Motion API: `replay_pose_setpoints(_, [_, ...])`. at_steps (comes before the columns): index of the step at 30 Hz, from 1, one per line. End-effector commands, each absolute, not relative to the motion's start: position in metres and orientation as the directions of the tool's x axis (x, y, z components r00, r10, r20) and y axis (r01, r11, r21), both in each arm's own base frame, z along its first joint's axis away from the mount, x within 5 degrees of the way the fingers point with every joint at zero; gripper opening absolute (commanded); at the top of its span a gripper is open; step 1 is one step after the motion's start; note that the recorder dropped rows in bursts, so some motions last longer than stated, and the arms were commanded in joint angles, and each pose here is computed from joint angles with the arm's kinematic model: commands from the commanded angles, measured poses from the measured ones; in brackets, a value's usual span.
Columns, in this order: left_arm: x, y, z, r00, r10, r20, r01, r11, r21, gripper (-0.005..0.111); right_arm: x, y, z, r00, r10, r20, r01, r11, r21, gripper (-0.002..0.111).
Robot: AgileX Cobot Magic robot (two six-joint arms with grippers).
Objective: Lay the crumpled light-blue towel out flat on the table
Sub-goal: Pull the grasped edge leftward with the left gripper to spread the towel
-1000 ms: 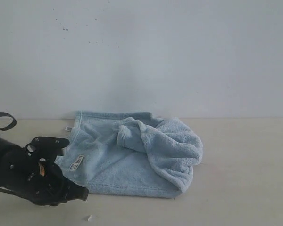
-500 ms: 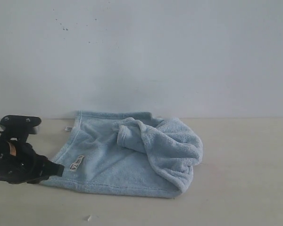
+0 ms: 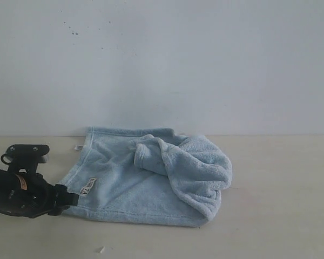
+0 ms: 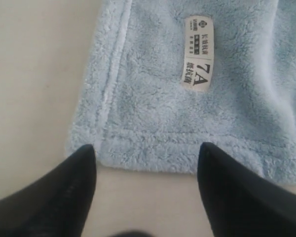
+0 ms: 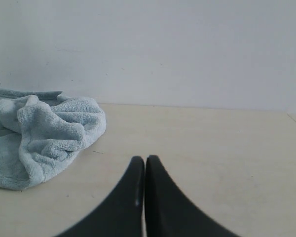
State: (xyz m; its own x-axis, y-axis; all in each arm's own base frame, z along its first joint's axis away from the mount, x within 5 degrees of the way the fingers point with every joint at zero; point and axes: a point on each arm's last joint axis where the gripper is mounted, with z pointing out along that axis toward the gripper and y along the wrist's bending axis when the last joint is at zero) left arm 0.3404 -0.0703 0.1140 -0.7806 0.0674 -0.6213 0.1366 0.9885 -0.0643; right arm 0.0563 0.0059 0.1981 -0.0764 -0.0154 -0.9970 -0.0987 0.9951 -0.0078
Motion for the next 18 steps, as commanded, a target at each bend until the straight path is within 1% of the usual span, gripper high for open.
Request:
replay_pose_setpoints(1, [0.349,-0.072,0.103,-0.779,0.042,-0.626,0.120,0.989,-0.083,0.058,0.056,0.006,0.200,-0.060,-0.018,-0.998,-0.099,0.995,-0.012,0.000])
replay_pose_setpoints(5, [0.359,-0.072,0.107,-0.765,0.045,-0.642,0.123,0.989,-0.079,0.058,0.056,0.006,0.200,-0.060,-0.018,-0.998,-0.099,0.995,-0.012,0.000])
replay_pose_setpoints(8, [0.363,-0.068,0.106,-0.768,0.078,-0.635,0.140,0.989,-0.049,0.058,0.056,0.006,0.200,-0.060,-0.018,-0.998,-0.099,0.995,-0.012,0.000])
replay_pose_setpoints(12, [0.361,-0.063,0.085,-0.814,0.079,-0.576,0.125,0.991,-0.041,0.055,0.056,0.006,0.200,-0.060,-0.018,-0.998,-0.099,0.995,-0.012,0.000])
replay_pose_setpoints(15, [0.360,-0.063,0.079,-0.822,0.082,-0.563,0.126,0.991,-0.041,0.055,0.056,0.006,0.200,-0.060,-0.018,-0.998,-0.099,0.995,-0.012,0.000])
replay_pose_setpoints(17, [0.360,-0.063,0.077,-0.825,0.080,-0.559,0.125,0.991,-0.041,0.050,0.056,0.006,0.200,-0.060,-0.018,-0.998,-0.099,0.995,-0.012,0.000])
replay_pose_setpoints(18, [0.359,-0.063,0.077,-0.826,0.081,-0.557,0.124,0.991,-0.041,0.043,0.056,0.006,0.200,-0.060,-0.018,-0.998,-0.099,0.995,-0.012,0.000])
